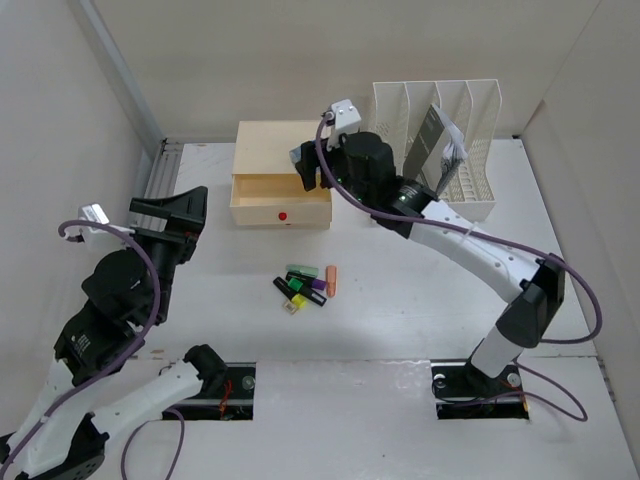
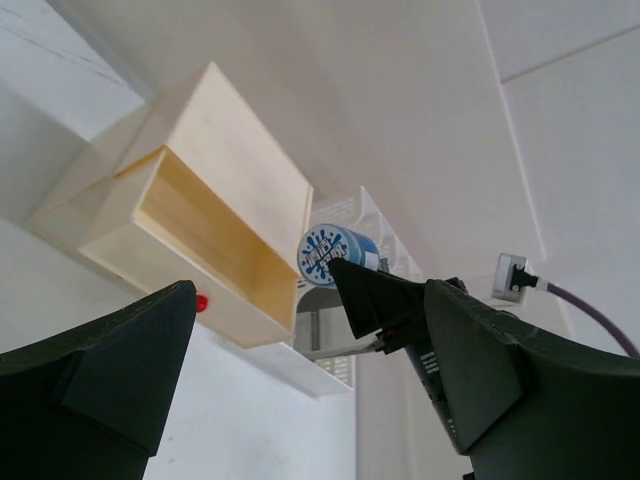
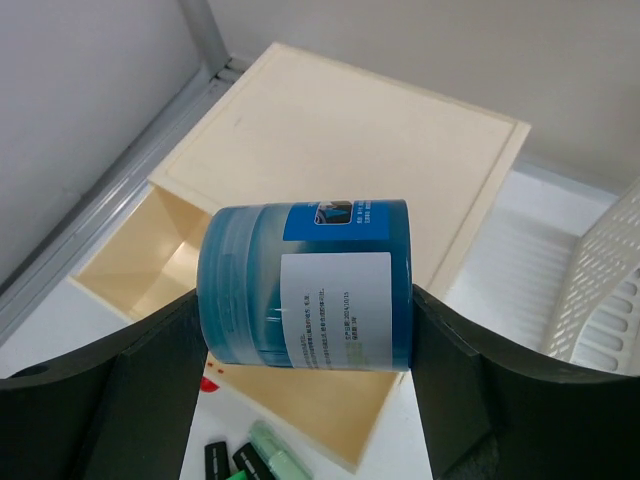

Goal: Organize the desk

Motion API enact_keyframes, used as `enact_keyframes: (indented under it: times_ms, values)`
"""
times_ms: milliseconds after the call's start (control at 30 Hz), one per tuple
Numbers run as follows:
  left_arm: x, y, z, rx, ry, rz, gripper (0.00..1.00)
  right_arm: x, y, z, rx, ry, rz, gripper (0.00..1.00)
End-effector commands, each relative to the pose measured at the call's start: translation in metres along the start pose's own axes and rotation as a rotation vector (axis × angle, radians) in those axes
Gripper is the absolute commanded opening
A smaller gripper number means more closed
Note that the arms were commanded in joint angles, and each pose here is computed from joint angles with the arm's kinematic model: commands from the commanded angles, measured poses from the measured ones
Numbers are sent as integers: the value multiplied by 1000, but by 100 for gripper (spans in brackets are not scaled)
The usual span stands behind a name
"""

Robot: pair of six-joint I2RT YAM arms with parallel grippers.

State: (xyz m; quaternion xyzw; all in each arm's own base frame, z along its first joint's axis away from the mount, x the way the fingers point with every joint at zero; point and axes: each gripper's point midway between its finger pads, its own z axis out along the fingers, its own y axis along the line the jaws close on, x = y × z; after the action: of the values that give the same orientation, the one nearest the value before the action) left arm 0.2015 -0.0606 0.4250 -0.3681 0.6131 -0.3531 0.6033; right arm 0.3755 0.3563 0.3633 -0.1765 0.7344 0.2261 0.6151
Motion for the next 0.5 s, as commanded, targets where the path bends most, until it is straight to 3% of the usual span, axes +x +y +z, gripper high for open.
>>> enact_keyframes:
  times_ms: [0,467]
  values:
    - [-7,22,-1,-50,-44,98,96,-58,13,-11,58,-140,62,0]
    - [-5,42,-6,-73,-52,114,96,-15,23,4,165,-41,127,0]
